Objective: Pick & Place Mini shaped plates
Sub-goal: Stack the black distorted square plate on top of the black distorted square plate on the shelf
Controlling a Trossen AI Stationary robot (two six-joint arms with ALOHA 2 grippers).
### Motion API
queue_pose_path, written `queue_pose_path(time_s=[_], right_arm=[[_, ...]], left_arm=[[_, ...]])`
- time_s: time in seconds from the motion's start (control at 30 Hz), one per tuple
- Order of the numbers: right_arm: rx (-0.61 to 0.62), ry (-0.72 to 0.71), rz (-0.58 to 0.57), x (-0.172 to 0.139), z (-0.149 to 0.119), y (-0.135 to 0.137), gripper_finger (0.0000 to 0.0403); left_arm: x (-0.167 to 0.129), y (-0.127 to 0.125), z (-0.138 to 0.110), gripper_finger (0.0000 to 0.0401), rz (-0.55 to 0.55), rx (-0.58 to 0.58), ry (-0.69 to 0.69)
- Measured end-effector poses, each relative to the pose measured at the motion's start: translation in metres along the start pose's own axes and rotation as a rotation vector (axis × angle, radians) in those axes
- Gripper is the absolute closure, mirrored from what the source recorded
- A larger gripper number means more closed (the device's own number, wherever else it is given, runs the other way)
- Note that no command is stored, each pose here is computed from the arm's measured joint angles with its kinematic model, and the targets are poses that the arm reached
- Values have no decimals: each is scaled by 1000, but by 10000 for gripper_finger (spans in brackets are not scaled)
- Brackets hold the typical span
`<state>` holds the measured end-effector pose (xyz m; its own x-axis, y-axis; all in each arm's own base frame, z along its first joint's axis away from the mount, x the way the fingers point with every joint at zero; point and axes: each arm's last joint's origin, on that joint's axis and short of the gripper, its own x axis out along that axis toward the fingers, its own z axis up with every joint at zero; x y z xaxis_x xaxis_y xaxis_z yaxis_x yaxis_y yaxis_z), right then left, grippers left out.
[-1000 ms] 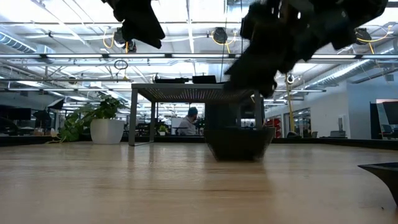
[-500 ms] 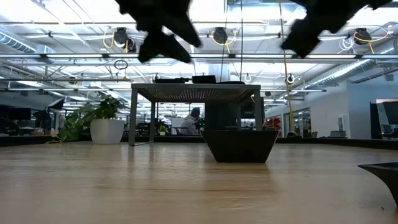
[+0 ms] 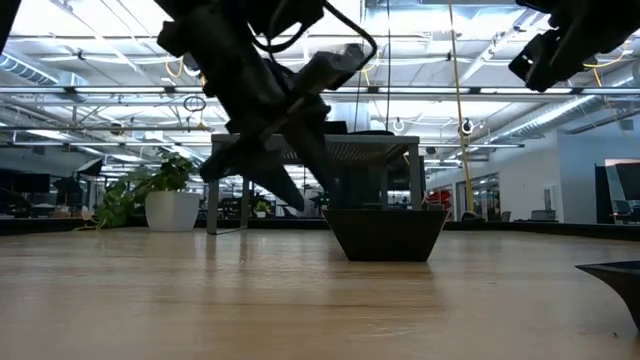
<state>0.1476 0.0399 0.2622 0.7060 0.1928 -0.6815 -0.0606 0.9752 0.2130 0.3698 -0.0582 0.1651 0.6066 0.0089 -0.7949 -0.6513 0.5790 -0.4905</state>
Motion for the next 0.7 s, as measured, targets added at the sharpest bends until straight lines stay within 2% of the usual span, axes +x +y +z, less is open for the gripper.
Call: queue_pose_path(time_s=[0.17,0.23,0.43,0.7], right_arm=[[-42,9,-2,-1,-1,0,268],[-52,24,-7,-1,-3,-1,268],[-53,29,-8,0,-3,-1,268],[-78,27,-7,1,-2,-1,268]], left_arm=[[5,1,-4,219,20,9,-19],[9,-4,-5,219,-20,5,-30],[18,-3,-23,219,17,16,21],[31,-4,-34,220,6,16,24]])
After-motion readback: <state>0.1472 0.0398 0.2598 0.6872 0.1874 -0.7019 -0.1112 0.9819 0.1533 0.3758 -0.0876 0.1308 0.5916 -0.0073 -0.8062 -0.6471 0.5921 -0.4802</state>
